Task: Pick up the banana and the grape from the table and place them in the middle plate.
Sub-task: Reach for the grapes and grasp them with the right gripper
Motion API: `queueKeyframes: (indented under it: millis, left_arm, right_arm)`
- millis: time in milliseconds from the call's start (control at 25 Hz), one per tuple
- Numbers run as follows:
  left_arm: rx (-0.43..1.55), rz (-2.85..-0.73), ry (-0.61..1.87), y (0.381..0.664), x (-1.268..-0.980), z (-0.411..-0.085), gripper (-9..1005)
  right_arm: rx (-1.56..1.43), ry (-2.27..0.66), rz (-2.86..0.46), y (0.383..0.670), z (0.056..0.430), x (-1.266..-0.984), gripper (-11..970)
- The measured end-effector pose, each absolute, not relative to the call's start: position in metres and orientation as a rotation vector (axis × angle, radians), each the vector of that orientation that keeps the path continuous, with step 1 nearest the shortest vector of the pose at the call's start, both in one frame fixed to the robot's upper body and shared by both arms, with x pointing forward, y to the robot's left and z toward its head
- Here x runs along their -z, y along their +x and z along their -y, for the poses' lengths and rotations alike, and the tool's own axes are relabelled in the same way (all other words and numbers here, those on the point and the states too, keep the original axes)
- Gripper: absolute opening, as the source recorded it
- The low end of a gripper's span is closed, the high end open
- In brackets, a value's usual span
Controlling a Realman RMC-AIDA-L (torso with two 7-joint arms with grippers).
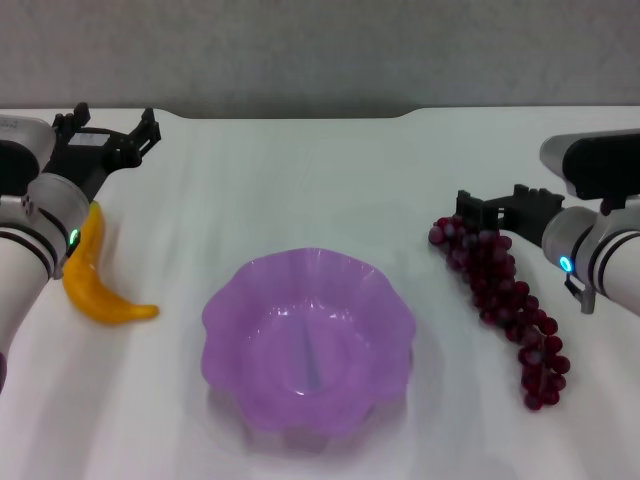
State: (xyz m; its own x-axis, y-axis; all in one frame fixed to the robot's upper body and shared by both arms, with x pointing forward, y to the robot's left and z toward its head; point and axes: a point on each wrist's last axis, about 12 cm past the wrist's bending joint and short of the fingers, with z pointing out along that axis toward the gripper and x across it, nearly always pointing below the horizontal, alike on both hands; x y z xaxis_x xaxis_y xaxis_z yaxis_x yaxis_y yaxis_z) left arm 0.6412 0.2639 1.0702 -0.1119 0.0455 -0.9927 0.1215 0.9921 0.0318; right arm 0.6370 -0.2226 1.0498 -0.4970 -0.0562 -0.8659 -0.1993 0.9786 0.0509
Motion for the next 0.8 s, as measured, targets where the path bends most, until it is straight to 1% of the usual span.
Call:
queueKeyframes:
  millis: [440,640,800]
  left_arm:
    - [0.07,-1.68,0.128,0.642,-1.071,-0.262,891]
    - [0.073,-1.678,0.128,0.643,-1.072,-0.261,890]
    - [0.075,-1.677,0.127,0.643,-1.072,-0.261,889]
  right_arm:
    - [-0.195,-0.17,-2.15,0.627,0.219,-1.038,880]
    - [-0.189,-0.248,-2.17,0.62,0.212,-1.031,880]
    - [-0.191,-0.248,-2.192,0.615,0.212,-1.026,880]
